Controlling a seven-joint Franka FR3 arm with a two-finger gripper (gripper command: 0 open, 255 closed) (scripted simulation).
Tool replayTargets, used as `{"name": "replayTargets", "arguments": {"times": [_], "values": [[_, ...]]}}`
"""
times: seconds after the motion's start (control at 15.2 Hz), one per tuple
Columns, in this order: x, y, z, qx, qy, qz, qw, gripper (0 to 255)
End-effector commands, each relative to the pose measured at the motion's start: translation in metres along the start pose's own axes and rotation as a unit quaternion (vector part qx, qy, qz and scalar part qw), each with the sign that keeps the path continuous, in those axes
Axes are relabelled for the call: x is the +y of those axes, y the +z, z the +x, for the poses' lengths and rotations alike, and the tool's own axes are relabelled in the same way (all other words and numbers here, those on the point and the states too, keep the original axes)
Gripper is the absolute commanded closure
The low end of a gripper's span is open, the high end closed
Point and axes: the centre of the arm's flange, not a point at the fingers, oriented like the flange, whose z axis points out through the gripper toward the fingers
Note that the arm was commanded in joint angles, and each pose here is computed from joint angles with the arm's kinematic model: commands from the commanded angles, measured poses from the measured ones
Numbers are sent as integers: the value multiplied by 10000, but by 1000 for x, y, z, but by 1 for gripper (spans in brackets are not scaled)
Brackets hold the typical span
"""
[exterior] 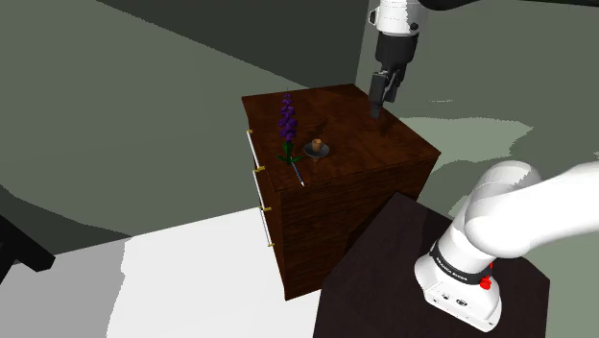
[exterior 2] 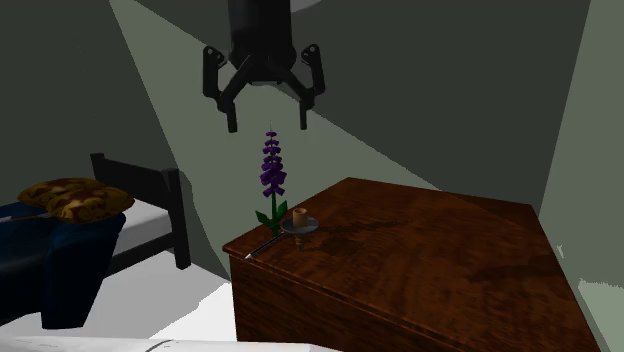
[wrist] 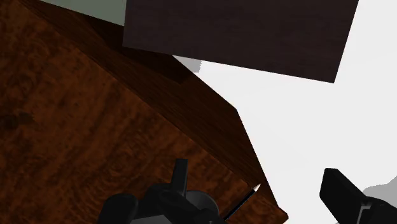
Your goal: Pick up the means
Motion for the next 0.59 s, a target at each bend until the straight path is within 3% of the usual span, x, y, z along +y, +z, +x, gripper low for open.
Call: {"name": "replayTargets", "arguments": {"times": [0.0, 0.53], "values": [[0, 0, 0, 0, 0, 0, 10000, 0], [17, 68, 77, 72, 206, 80, 9997, 0]]}}
